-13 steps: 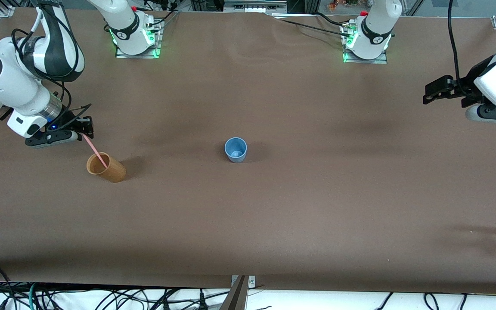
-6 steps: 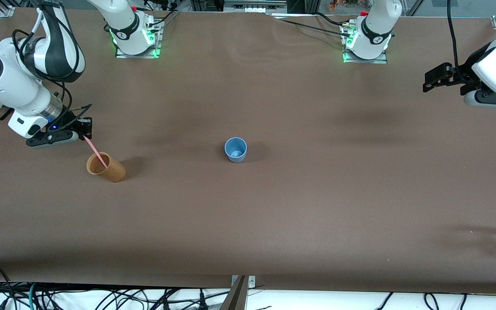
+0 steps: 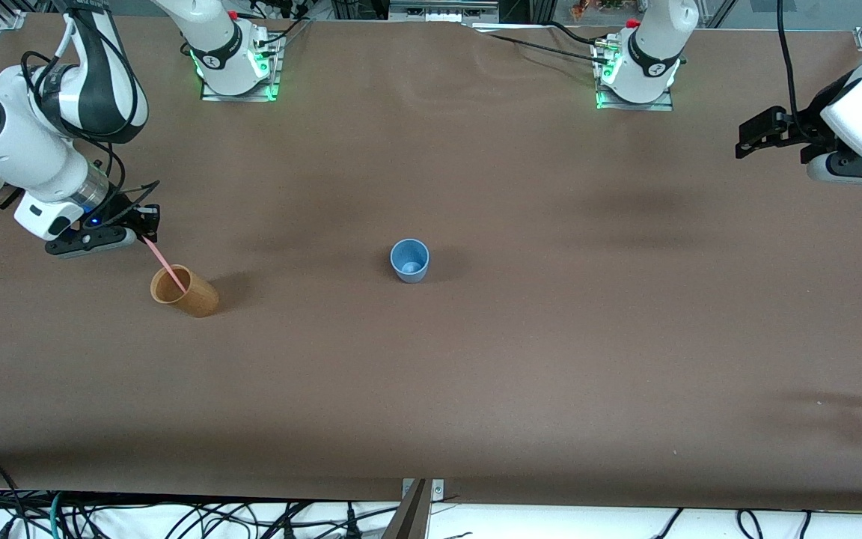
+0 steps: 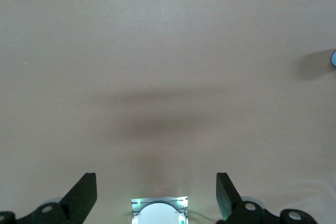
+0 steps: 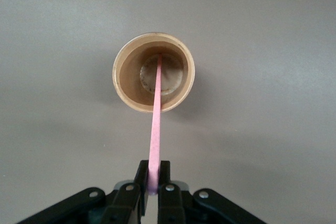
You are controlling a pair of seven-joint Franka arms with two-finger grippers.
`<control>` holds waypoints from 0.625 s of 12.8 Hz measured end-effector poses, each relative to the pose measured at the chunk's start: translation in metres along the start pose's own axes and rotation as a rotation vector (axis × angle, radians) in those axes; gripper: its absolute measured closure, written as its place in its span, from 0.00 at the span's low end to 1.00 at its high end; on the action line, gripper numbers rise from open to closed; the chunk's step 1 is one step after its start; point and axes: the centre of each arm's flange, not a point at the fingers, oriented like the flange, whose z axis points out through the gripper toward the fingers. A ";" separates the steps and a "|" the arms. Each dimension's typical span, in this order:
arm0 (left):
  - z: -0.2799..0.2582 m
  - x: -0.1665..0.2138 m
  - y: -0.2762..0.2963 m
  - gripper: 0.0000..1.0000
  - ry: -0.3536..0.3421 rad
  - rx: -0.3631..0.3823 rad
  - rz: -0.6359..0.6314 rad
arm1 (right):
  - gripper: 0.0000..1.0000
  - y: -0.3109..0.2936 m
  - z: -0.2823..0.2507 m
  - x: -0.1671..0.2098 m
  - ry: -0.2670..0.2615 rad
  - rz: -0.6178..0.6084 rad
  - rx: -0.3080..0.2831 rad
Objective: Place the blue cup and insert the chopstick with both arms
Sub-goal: 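Release the blue cup and return the left gripper while the right gripper grasps the chopstick, then pull the pink chopstick up out of the wooden cup with the right gripper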
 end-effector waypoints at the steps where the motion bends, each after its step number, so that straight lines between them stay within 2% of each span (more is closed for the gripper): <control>1: 0.002 0.002 0.000 0.00 -0.003 0.000 0.000 | 0.89 0.000 0.000 0.000 0.000 0.001 0.001; 8: 0.006 0.007 0.001 0.00 -0.002 0.001 0.002 | 0.91 0.000 -0.013 0.007 0.005 -0.003 0.001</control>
